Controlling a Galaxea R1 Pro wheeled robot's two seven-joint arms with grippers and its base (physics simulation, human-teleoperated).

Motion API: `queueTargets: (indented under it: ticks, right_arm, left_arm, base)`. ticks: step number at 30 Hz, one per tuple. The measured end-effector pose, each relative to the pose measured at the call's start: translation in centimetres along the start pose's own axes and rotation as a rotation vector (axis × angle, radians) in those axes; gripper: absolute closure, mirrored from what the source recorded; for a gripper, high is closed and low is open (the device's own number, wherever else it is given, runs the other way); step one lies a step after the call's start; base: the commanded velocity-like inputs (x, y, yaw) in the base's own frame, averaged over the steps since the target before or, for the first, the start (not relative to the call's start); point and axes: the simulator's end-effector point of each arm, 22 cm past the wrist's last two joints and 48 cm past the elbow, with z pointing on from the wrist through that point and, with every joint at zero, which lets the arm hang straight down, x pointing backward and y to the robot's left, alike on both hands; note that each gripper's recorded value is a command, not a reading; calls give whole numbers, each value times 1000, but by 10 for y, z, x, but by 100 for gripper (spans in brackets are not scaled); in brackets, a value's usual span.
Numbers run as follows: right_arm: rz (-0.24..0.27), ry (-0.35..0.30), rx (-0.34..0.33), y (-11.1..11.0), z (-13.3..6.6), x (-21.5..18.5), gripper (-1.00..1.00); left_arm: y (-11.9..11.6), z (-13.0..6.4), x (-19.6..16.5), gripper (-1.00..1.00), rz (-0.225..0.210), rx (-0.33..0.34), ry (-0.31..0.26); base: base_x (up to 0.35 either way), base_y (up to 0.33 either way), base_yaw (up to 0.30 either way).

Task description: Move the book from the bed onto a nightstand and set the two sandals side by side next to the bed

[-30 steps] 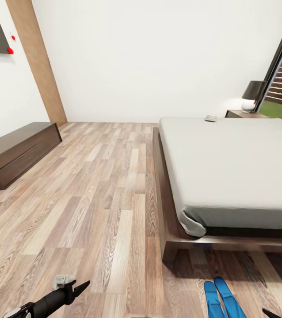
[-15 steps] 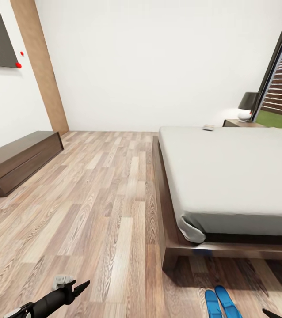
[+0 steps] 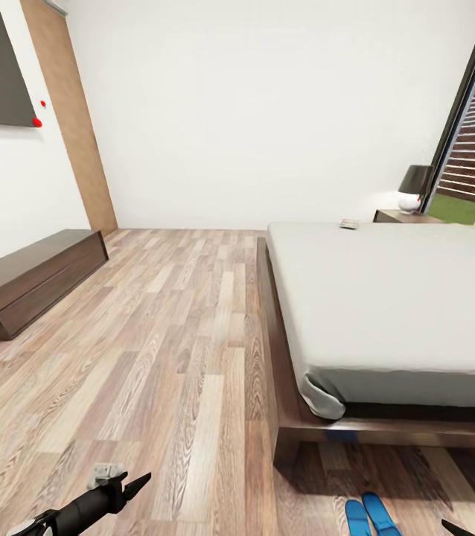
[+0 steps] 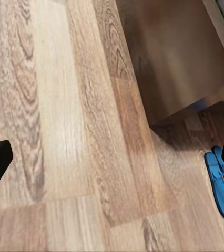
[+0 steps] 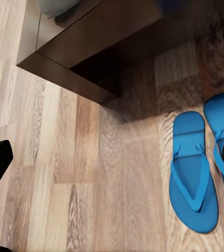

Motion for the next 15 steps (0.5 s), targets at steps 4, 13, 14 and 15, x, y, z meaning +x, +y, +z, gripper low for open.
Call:
queueTargets:
  ticks: [4, 13, 14, 15]
  right_arm:
    - [0, 1, 0, 6, -3, -6, -100]
    - [1, 1, -1, 19, -11, -20, -100]
    - [1, 1, 0, 20, -12, -22, -100]
    - [2, 2, -2, 22, -12, -23, -100]
  left_arm:
    - [-4, -3, -8, -100, 0, 0, 0]
    - [-15, -10, -24, -100, 0, 0, 1]
    - [-16, -11, -26, -100, 1, 1, 2]
    - [-17, -11, -27, -100, 1, 1, 3]
  base:
    - [0, 0, 0]
    - [0, 0, 0]
    - [0, 0, 0]
    - [0, 0, 0]
